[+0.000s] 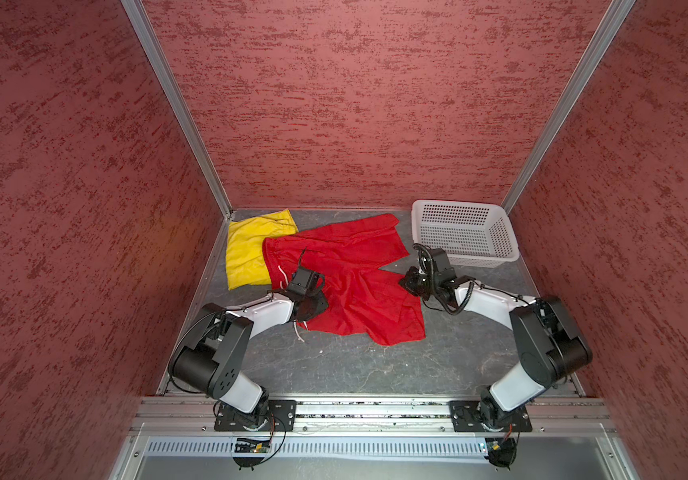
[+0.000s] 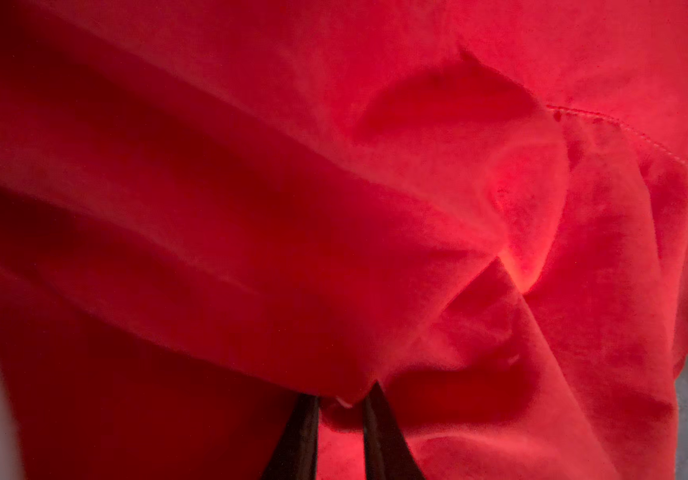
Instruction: Fold and stack the shorts
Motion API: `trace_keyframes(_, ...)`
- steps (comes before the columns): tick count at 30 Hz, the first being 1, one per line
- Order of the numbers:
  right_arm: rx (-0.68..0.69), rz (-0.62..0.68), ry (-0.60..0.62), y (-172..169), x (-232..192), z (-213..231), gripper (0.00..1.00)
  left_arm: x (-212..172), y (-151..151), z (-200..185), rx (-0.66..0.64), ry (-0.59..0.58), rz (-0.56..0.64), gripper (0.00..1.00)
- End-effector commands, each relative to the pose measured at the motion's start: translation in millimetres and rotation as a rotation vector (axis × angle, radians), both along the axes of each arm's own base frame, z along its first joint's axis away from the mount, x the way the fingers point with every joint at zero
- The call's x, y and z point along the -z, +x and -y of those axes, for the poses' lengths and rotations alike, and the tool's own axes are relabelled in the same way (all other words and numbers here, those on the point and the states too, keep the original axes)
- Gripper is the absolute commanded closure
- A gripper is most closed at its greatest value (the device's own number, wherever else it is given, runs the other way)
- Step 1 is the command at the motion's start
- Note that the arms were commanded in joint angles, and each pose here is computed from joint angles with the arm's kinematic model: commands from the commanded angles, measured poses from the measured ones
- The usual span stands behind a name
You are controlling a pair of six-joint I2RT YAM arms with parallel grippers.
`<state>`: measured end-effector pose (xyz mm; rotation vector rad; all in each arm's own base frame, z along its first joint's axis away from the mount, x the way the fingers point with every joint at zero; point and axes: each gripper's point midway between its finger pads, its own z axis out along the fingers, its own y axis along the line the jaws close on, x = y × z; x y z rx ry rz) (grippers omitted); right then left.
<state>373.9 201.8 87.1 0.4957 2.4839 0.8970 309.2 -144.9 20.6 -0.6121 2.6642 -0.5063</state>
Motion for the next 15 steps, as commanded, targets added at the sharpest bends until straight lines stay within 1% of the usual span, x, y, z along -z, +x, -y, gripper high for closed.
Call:
trace_keyframes(1, 0.034, -0.062, -0.125, -9.6, 14.9, 21.3, 0.64, 29.4, -27.2, -8.8, 0.017, 0.030, -0.133, 0.78)
trace_keyframes(2, 0.029, -0.076, -0.126, -12.2, 19.1, 20.8, 0.60, 29.6, -27.4, -8.6, 0.016, 0.028, -0.135, 0.79)
trace_keyframes(3, 0.026, -0.093, -0.126, -15.2, 24.9, 20.8, 0.59, 29.3, -27.9, -8.5, 0.017, 0.024, -0.136, 0.79)
trace_keyframes(6, 0.027, -0.133, -0.126, -24.3, 40.1, 22.7, 0.58, 25.7, -26.6, -7.4, 0.023, 0.022, -0.128, 0.79)
trace_keyframes(11, 0.016, -0.152, -0.082, -26.9, 50.4, 15.4, 0.58, 24.1, -27.3, -8.3, 0.026, 0.028, -0.129, 0.79)
trace_keyframes(13, 0.007, -0.155, -0.062, -26.0, 52.7, 10.2, 0.61, 24.6, -27.9, -8.4, 0.026, 0.029, -0.133, 0.78)
trace_keyframes(15, -0.001, -0.163, -0.047, -25.8, 56.1, 5.2, 0.61, 25.8, -28.9, -8.9, 0.023, 0.031, -0.139, 0.79)
